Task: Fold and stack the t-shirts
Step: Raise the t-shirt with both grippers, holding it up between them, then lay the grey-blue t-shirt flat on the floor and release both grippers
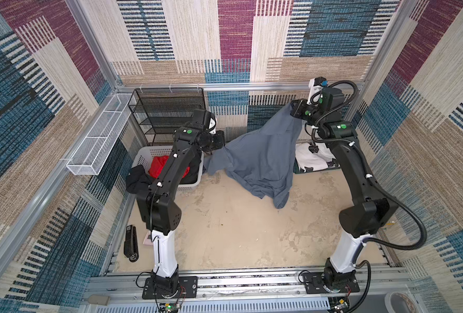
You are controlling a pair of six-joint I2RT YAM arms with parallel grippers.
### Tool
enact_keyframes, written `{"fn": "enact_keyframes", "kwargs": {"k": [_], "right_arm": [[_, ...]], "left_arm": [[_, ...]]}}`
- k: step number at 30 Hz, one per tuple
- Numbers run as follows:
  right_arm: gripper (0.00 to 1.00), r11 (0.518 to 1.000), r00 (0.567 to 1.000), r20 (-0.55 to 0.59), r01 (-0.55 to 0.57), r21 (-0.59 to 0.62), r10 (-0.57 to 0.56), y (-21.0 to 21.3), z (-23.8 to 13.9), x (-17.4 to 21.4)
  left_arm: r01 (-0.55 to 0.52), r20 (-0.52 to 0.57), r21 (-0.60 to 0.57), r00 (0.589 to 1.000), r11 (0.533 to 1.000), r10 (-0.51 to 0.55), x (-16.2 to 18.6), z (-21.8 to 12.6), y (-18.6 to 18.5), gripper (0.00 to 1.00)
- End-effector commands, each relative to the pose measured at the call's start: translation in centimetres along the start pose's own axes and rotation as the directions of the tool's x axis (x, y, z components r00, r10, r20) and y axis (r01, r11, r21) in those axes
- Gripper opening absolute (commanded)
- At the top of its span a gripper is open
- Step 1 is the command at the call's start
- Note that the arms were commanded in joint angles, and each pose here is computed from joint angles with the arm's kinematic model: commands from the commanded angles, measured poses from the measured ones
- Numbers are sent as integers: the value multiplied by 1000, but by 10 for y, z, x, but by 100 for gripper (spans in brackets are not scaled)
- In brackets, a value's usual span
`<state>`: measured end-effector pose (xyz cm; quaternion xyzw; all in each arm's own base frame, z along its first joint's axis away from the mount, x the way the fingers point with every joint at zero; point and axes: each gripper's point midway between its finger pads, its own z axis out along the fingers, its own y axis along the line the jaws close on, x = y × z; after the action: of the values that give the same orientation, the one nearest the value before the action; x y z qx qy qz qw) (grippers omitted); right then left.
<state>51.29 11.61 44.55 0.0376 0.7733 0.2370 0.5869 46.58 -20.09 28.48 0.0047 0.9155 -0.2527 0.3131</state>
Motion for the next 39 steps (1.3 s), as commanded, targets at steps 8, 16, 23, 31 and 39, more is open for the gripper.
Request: {"fn": "enact_keyframes", "kwargs": {"k": [8,16,23,31,39], "right_arm": [[0,998,988,151,33,-53,-24,55,-158,7],[0,997,935,347,61,42,-72,70,-214,-65],[0,984,935,321,113,138,-153,62,-140,-70],[0,962,973,136,151,228,-185,0,12,-4],[99,909,985,-50,171,380,-165,-96,140,37]], "left_arm": [[-210,307,76,935,975,177,83,-167,-58,0],[-304,465,57,851,951,244,63,-239,-95,0],[-269,466,-40,847,962,256,-6,-180,-90,0],[-197,324,-97,920,976,218,-66,-19,-22,0],[-230,253,-134,932,964,258,-110,61,-7,90]]}}
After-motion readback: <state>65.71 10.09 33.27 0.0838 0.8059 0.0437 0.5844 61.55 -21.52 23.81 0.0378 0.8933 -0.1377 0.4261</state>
